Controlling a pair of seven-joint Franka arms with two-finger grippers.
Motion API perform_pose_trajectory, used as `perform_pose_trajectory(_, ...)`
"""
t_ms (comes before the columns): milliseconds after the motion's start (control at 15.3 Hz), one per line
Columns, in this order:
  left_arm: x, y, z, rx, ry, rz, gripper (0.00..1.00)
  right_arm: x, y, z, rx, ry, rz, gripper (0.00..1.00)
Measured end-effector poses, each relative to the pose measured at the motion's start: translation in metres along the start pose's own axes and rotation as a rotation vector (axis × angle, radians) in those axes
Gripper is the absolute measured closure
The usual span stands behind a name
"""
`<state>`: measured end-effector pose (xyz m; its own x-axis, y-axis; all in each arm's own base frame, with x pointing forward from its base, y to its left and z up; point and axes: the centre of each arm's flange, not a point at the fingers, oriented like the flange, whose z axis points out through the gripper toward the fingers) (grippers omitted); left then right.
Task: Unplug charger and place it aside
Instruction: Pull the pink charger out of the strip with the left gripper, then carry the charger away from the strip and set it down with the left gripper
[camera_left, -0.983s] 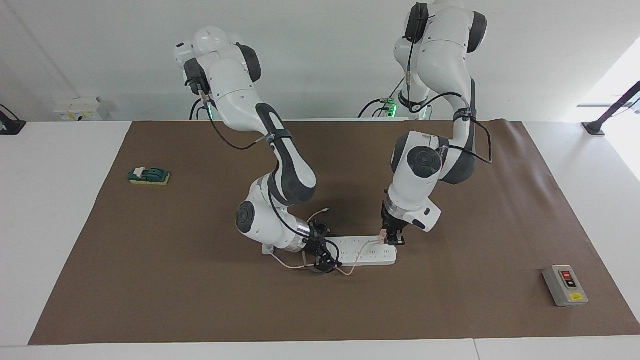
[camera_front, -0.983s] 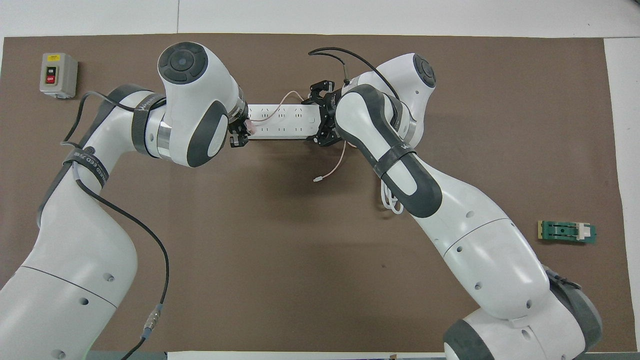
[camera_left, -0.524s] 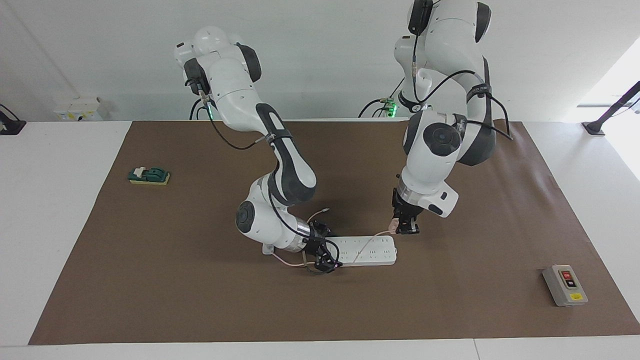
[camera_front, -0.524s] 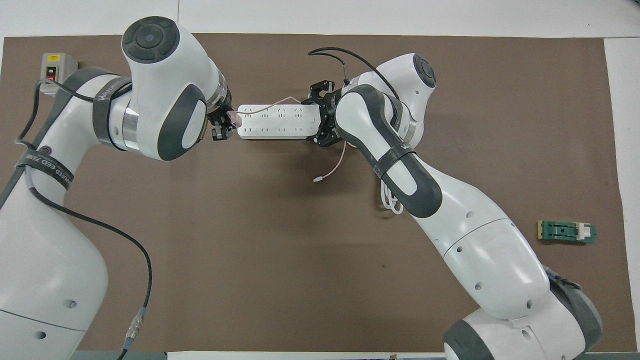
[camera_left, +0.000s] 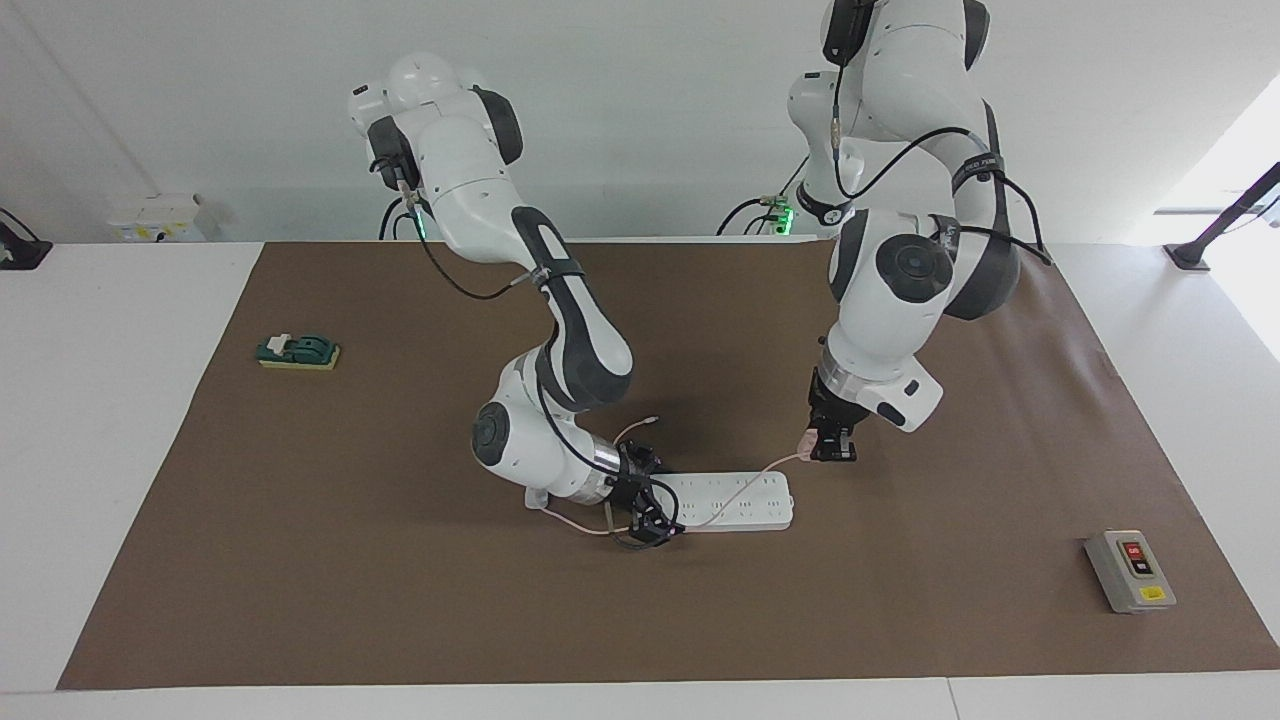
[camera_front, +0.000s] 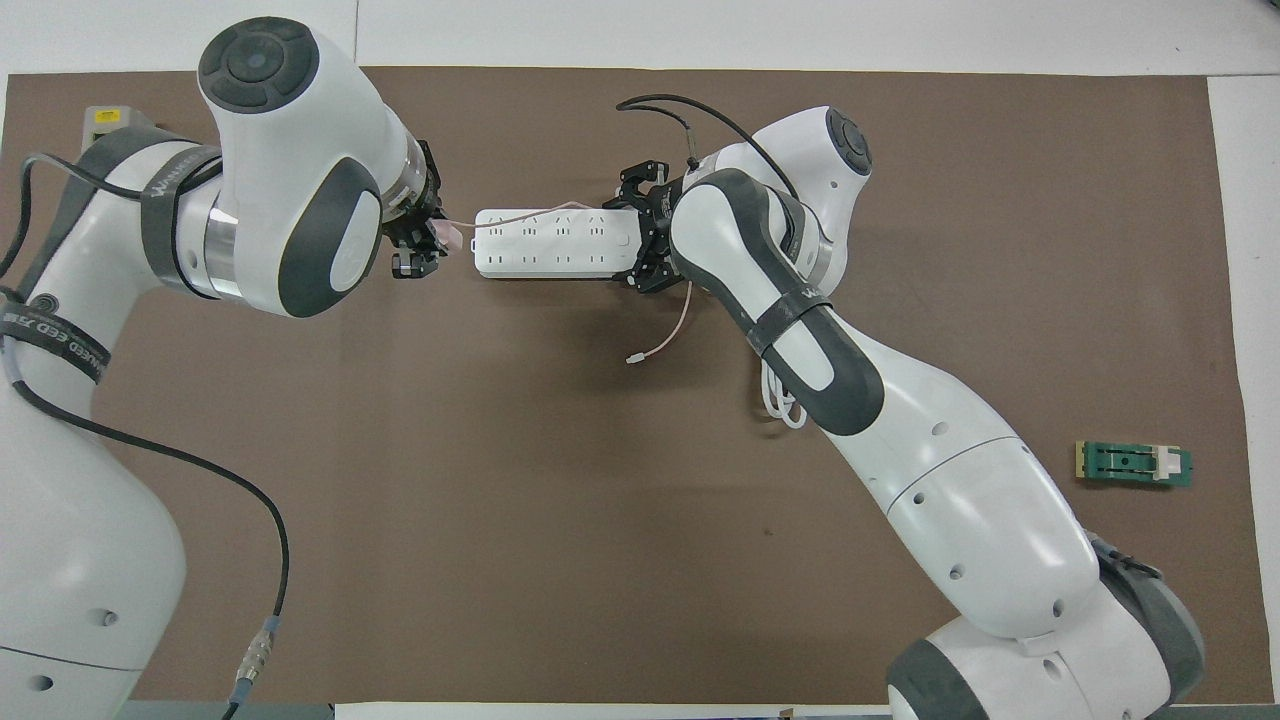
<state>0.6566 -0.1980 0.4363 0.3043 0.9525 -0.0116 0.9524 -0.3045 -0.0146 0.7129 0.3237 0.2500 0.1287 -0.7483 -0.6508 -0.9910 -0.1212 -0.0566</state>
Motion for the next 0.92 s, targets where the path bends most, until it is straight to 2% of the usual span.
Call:
perform_pose_trajectory(262,0.049,-0.020,-0.006,0.085,-0.024,0.339,0.65,0.000,0.000,0.000,0.000,0.000,0.000,0.04)
perform_pose_trajectory(524,0.104,-0.050,-0.004,0.157,-0.088,0.630,0.65,0.000,0.000,0.000,0.000,0.000,0.000,0.04)
perform_pose_trajectory(917,0.184,-0.104,0.020,0.184,-0.202,0.967,0.65,0.000,0.000,0.000,0.000,0.000,0.000,0.04)
